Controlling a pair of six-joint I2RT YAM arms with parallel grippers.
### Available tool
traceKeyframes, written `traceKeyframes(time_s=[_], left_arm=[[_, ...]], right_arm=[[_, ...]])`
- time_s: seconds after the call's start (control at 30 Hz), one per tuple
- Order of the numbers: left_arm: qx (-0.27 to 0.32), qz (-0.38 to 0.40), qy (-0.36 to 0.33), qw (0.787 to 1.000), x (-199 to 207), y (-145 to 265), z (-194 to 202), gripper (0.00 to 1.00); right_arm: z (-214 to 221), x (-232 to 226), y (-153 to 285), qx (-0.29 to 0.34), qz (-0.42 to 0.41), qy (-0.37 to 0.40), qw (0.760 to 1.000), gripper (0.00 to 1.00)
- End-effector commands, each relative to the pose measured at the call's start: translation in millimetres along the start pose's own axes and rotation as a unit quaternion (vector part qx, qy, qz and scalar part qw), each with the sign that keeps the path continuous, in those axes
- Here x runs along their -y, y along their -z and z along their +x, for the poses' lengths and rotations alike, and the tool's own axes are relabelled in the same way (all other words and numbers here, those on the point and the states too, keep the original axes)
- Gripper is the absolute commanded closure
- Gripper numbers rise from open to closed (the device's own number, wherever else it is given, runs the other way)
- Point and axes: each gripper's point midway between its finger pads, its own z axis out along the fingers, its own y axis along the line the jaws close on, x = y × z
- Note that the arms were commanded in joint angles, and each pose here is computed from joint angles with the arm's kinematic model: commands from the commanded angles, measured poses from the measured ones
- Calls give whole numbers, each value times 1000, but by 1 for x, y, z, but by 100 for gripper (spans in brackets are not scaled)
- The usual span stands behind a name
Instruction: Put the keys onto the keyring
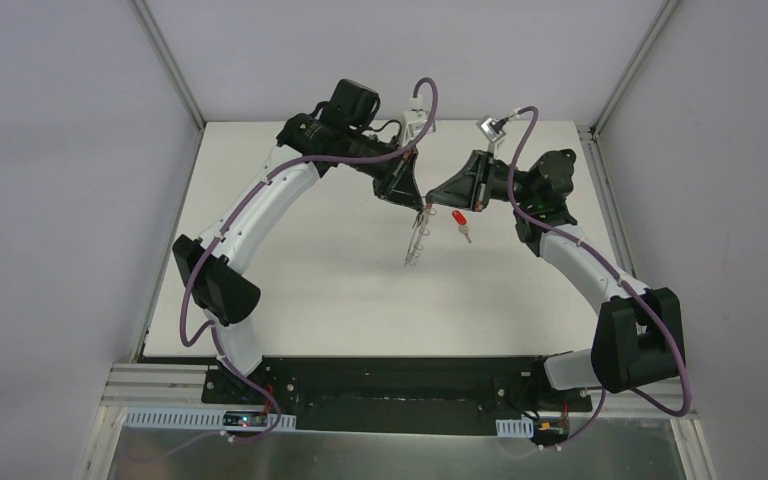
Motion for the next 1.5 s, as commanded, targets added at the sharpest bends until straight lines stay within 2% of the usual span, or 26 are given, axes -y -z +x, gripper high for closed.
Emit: traceKeyframes(time_s=[0.0,0.1,0.4,0.57,0.77,1.0,1.47], left_arm=[[24,22,-22,999,22,10,-15,100],[10,15,-14,1000,25,14,-12,100],[-90,-14,64,994,37,19,20,100],[-95,-8,75,993,47,15,24,100],[-99,0,83,992,49,8,24,100],[-97,3,84,992,46,4,23,100],[-96,9,84,992,45,1,22,100]], right_arm=[[-3,-8,2,1,-8,36,999,100],[-1,-9,4,-6,-6,56,998,100],[11,-10,12,-45,3,92,995,73],[10,-14,12,-45,-2,86,995,62],[10,-25,10,-44,-28,77,996,56],[18,-32,4,-58,-48,67,995,55],[33,-28,-7,-82,-61,56,993,70]])
